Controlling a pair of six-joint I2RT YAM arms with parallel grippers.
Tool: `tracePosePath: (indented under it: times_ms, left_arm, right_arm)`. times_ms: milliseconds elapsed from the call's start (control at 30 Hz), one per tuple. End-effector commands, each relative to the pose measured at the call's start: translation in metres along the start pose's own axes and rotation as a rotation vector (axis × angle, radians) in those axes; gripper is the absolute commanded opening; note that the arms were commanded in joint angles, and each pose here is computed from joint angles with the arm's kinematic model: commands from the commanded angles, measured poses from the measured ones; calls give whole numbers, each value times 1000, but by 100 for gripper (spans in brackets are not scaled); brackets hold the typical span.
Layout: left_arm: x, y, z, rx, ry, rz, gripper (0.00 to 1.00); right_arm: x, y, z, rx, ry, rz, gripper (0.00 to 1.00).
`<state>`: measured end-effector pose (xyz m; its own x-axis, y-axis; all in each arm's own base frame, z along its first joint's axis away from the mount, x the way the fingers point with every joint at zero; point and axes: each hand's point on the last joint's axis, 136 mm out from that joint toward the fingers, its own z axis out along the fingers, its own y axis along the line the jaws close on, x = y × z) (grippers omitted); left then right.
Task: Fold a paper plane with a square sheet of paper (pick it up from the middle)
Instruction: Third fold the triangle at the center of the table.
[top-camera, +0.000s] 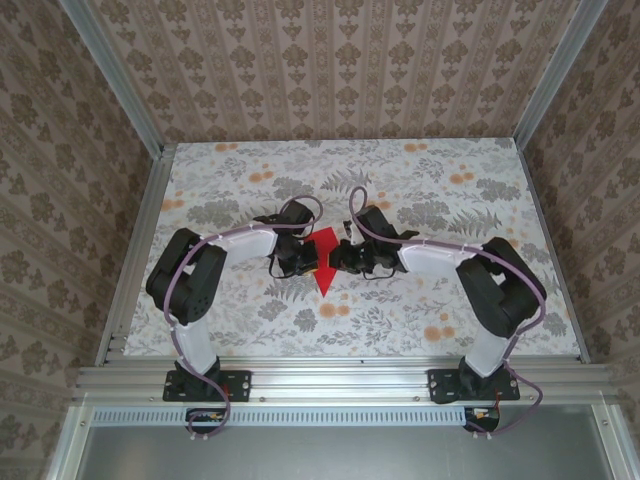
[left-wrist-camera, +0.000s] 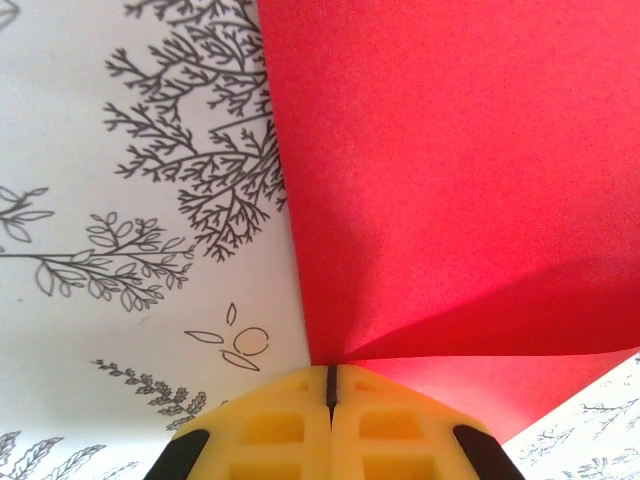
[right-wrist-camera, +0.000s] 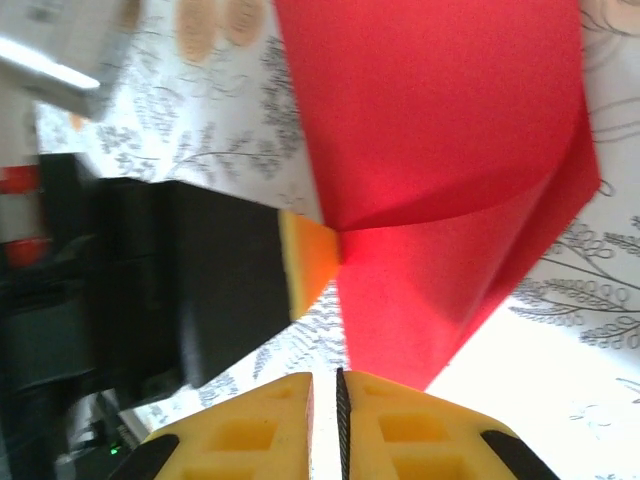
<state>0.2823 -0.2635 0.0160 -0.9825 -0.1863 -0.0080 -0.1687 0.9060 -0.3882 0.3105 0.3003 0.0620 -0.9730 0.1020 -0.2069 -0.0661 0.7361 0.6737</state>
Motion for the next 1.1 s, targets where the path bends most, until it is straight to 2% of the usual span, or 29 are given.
tracePosePath:
  times_ms: [0,367,600,833,1067]
  left_arm:
    - [19,46,25,-176,66,-4,0]
    - [16,36,19,-145,53,12,0]
    - [6,11,-4,-63,0,49,0]
    - [3,-8,-31,45,-76,53,12]
    - [25,-19,-36,197,-91,54,24]
  right_arm:
    - [-4,-5,9,40,10,-14,15]
    - [-5,-21,30,84,34,22,14]
    - [-2,-36,36,148,51,71,14]
    - [2,-47,37,202,57,125,14]
    - [4,-53,36,246,53,194,14]
